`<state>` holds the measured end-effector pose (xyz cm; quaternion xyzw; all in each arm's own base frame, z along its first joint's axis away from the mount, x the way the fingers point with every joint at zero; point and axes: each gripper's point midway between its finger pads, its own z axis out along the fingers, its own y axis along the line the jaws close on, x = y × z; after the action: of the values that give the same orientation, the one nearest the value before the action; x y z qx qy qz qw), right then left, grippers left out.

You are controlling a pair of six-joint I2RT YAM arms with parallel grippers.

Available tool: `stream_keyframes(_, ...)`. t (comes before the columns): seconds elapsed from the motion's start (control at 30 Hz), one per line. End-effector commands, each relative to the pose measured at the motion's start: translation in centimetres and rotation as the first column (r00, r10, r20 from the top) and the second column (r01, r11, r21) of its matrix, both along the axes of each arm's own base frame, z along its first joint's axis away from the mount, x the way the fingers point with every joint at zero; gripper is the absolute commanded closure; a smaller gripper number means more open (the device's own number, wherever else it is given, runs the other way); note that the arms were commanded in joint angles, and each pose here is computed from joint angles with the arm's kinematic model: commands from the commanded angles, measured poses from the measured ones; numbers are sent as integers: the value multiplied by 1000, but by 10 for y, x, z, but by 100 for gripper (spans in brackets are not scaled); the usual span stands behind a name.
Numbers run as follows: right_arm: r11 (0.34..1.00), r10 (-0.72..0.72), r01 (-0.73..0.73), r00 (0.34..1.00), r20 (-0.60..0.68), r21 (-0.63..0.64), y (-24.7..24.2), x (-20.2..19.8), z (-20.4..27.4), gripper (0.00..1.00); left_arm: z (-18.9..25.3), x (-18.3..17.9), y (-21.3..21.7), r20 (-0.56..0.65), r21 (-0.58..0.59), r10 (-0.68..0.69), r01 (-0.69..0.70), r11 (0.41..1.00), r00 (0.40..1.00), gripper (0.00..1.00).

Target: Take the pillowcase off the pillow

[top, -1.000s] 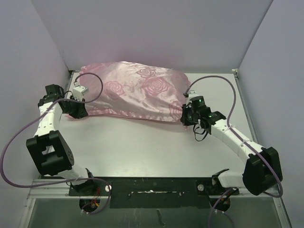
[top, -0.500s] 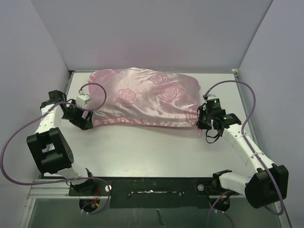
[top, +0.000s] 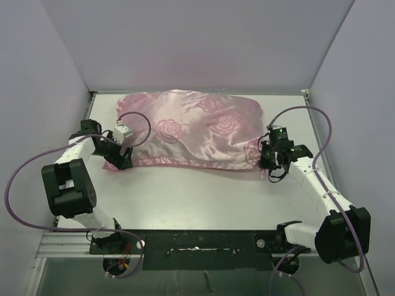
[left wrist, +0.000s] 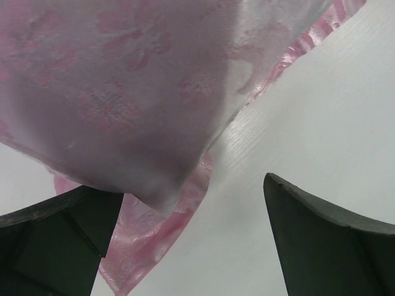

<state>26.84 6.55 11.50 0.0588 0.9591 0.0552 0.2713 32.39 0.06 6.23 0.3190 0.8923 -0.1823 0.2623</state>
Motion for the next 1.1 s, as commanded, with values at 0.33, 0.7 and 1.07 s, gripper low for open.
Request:
stream_keyframes(0.33, 998, 31, -35, 995, 96, 42, 12, 18, 35, 100, -20, 32, 27, 111, 49, 67, -73, 996, 992, 28)
stream_keyframes(0.7, 993, 78, -88, 988, 131, 73, 20, 16, 44, 100, -17, 55, 43, 192, 83, 182, -201, 976, 964, 2)
stream_keyframes(1.07, 990, 99, -115, 980, 171, 85, 23, 14, 66, 100, -31, 28, 16, 25, 9, 136, -136, 991, 990, 87)
